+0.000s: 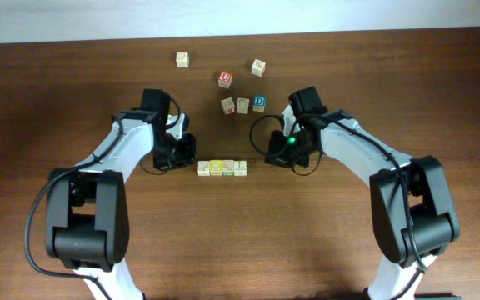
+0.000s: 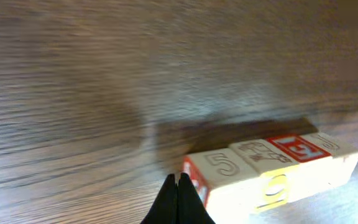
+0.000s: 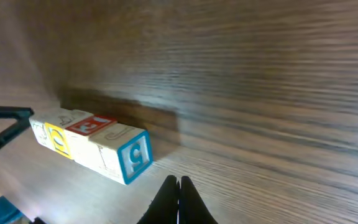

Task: Rotate 4 blocks
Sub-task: 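Press the row inward from both ends with left and right grippers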

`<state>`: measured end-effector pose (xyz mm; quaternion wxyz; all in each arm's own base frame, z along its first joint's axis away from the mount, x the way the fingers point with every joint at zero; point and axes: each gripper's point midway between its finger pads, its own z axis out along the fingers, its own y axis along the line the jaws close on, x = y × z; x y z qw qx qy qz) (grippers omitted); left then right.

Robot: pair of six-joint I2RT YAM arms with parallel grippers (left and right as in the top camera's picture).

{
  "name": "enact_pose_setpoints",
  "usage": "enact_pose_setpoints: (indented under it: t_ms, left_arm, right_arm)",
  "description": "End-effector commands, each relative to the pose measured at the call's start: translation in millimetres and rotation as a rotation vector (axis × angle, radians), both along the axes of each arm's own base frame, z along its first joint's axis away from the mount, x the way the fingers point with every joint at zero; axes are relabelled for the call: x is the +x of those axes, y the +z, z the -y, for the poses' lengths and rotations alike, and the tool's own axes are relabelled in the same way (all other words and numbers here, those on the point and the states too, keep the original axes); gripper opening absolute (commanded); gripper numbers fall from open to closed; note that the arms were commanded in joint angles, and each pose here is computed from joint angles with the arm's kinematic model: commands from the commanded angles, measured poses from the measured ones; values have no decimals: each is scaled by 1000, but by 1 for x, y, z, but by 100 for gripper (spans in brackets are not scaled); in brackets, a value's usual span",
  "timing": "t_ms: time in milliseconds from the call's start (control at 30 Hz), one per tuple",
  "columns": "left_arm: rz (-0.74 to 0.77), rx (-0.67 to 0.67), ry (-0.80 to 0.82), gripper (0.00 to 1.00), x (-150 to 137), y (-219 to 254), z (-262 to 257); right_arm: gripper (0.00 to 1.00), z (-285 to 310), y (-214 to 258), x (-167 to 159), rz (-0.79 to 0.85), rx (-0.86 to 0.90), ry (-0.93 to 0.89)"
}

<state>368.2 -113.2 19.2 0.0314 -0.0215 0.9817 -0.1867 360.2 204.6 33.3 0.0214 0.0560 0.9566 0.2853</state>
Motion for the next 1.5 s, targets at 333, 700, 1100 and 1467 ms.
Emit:
enact_pose_setpoints:
  t_ms: [333,700,1100,1467]
  left_arm:
    - [-38,-18,-30,0,-12,-1,17]
    - [-24,-20,-30,0,-9,-1,18]
    - [-22,-20,-30,0,-9,-1,18]
    - [-29,26,-54,0,-13,-4,10]
  right_arm:
    - [4,-16,-15,-5,-24,-4,9]
    - [4,-30,-26,-11,-81,3,-38]
    - [4,-37,-20,-20,-108,52,8]
    - [4,-45,-16,-21,-75,76,67]
